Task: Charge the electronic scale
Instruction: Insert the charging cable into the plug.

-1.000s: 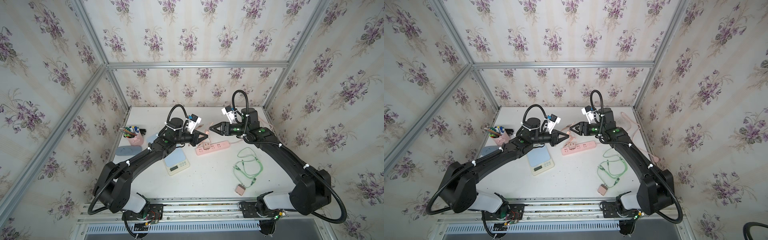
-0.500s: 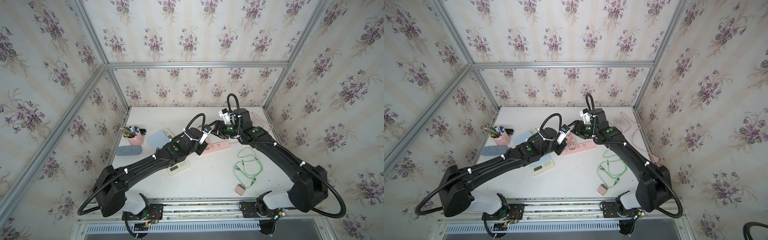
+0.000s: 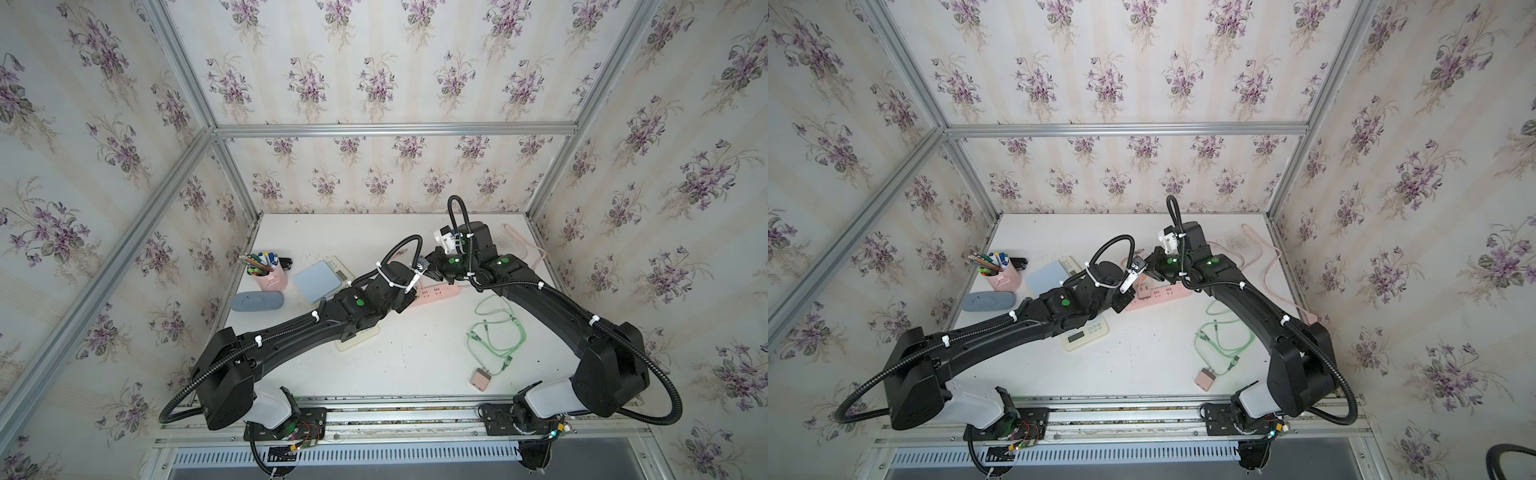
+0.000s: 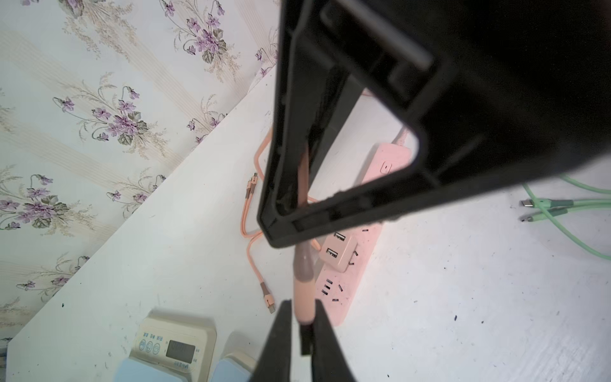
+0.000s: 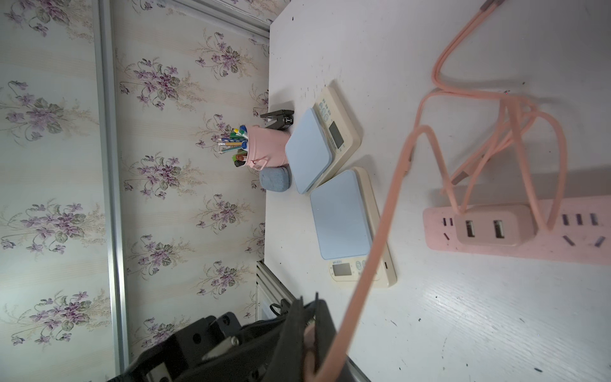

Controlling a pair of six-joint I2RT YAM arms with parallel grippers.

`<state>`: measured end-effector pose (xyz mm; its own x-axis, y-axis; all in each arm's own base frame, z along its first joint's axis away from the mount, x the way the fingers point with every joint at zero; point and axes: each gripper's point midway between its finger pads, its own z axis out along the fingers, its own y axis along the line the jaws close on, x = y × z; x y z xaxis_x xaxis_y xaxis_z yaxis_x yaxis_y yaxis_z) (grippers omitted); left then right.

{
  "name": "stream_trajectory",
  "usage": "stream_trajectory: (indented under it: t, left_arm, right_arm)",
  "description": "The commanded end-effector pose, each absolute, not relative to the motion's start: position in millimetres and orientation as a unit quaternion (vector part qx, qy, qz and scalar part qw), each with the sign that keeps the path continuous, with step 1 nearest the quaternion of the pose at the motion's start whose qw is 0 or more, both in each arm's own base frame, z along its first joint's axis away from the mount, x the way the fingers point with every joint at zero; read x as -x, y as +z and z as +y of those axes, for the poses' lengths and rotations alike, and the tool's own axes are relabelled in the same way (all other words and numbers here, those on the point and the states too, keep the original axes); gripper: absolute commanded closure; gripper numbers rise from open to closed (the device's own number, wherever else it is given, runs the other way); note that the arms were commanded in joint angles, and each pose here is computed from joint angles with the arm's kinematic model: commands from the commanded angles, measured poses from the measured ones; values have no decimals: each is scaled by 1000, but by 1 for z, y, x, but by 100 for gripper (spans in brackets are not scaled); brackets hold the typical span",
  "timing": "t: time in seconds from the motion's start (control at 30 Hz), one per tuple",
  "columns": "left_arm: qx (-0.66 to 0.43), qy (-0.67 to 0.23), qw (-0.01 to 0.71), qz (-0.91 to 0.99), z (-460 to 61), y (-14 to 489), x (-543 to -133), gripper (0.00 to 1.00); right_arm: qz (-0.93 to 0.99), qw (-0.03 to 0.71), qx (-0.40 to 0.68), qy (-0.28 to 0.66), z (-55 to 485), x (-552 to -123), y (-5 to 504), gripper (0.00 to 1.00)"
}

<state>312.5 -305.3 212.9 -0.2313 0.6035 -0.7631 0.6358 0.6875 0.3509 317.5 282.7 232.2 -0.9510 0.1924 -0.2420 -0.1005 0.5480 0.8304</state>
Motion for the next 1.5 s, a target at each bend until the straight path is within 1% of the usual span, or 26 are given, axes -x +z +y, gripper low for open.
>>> stream_trajectory:
  t: [0.0,0.03,0.07,0.13,0.2,0.37,0.6,0.73,0.87,0.97,1.03,1.1,1.13,1.17,1.2,1.23,1.3,1.47]
  left_arm:
    - [-402,-93,473,778,-313,217,-307,47]
    - [-395,-147,465,778,-313,223,-301,41]
    - [-385,-197,453,780,-312,226,-299,40]
    - [-376,-278,433,771,-313,233,-293,40]
    - [-377,-330,421,757,-313,239,-286,40]
    - [-377,-403,406,729,-313,249,-280,42]
    - [-366,-456,386,714,-322,252,-283,44]
    - [-357,-476,391,703,-321,260,-285,59]
    - [-355,-482,387,701,-319,259,-285,81]
    - [-359,-484,382,701,-319,257,-282,93]
    - [-360,-478,382,704,-318,255,-282,97]
    - [-361,-467,384,710,-316,252,-284,98]
    - [-361,-460,386,714,-315,252,-285,98]
    - [-361,-450,390,718,-314,251,-287,99]
    - [-360,-438,394,723,-312,249,-289,99]
    - [-362,-427,399,726,-311,249,-290,99]
    - [-370,-404,411,729,-309,250,-291,99]
    - [-386,-370,428,729,-308,250,-291,98]
  right_arm:
    - [857,197,31,475,285,-320,243,100]
    - [856,213,49,468,284,-322,244,100]
    - [854,227,70,463,283,-322,246,100]
    - [847,250,106,457,282,-322,249,100]
    - [837,263,139,459,283,-320,254,100]
    - [814,269,192,478,290,-313,268,100]
    - [785,263,239,508,296,-297,282,100]
    - [784,261,252,503,294,-293,279,100]
    - [788,250,247,505,286,-295,274,100]
    - [788,252,239,509,281,-298,276,100]
    - [785,252,237,514,281,-297,280,100]
    - [783,250,233,520,282,-297,282,99]
    - [784,249,230,519,282,-297,282,90]
    - [787,245,224,520,281,-296,281,74]
    - [789,240,220,521,280,-294,280,64]
    - [791,233,217,522,280,-293,278,60]
    - [796,217,211,524,279,-288,272,55]
    - [812,180,200,518,278,-282,255,55]
